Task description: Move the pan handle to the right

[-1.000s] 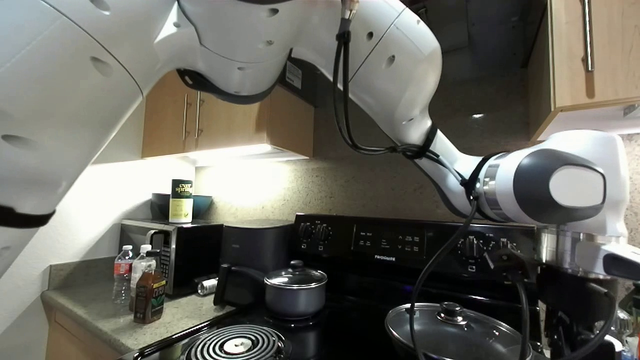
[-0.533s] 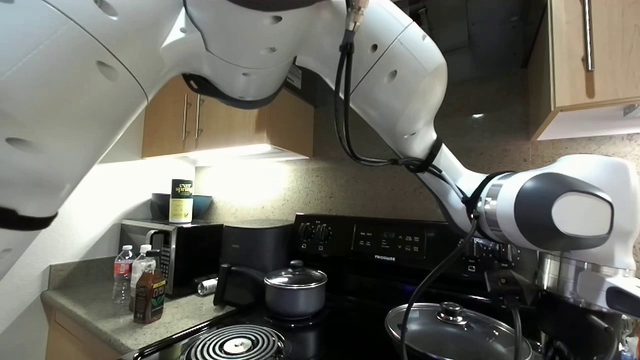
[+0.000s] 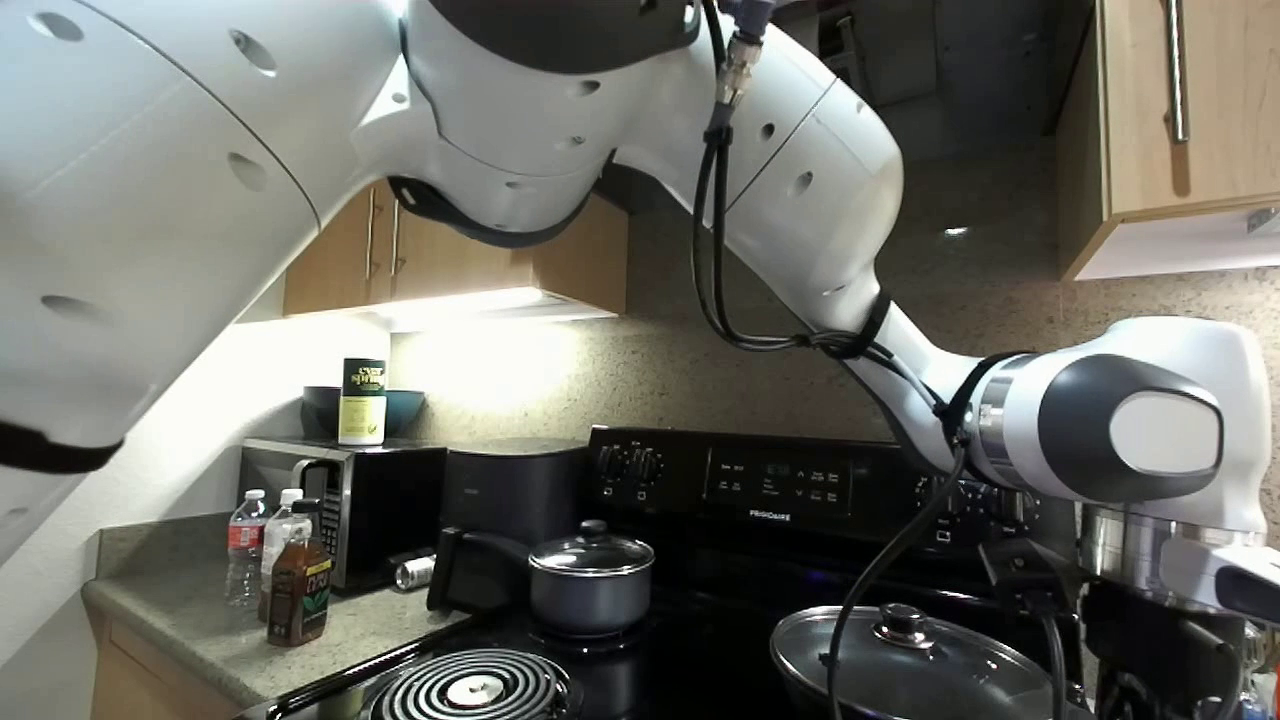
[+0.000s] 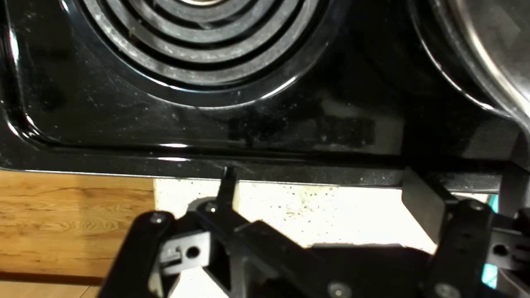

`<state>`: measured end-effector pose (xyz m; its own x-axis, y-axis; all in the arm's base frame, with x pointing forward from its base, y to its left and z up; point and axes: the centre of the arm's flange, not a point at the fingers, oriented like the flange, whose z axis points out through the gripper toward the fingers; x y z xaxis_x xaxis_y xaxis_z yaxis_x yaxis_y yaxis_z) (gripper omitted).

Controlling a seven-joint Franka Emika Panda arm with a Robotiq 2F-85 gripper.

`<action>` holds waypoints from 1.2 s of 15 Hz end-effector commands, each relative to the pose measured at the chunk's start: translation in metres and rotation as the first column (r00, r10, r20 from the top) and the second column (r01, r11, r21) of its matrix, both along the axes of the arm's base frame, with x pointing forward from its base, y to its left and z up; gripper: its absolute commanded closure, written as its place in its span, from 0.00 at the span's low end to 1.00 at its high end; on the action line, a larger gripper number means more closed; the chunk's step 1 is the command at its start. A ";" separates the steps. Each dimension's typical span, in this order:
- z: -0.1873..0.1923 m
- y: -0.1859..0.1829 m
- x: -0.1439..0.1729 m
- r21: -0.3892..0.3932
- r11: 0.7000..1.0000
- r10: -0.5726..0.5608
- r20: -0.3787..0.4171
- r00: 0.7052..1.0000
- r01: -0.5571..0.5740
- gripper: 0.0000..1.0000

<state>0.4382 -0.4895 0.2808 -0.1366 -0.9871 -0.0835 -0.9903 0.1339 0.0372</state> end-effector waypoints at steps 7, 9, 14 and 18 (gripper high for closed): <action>0.009 -0.033 0.035 -0.070 0.998 0.004 0.004 1.000 -0.004 0.00; 0.011 -0.037 0.041 -0.083 0.996 0.011 0.005 1.000 -0.010 0.00; 0.015 -0.046 0.051 -0.105 0.994 0.024 0.012 1.000 -0.022 0.00; 0.018 -0.049 0.055 -0.119 0.992 0.032 0.018 0.999 -0.029 0.00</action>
<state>0.4894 -0.5306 0.2945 -0.0971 -0.9948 0.0299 -0.9953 0.0969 -0.0068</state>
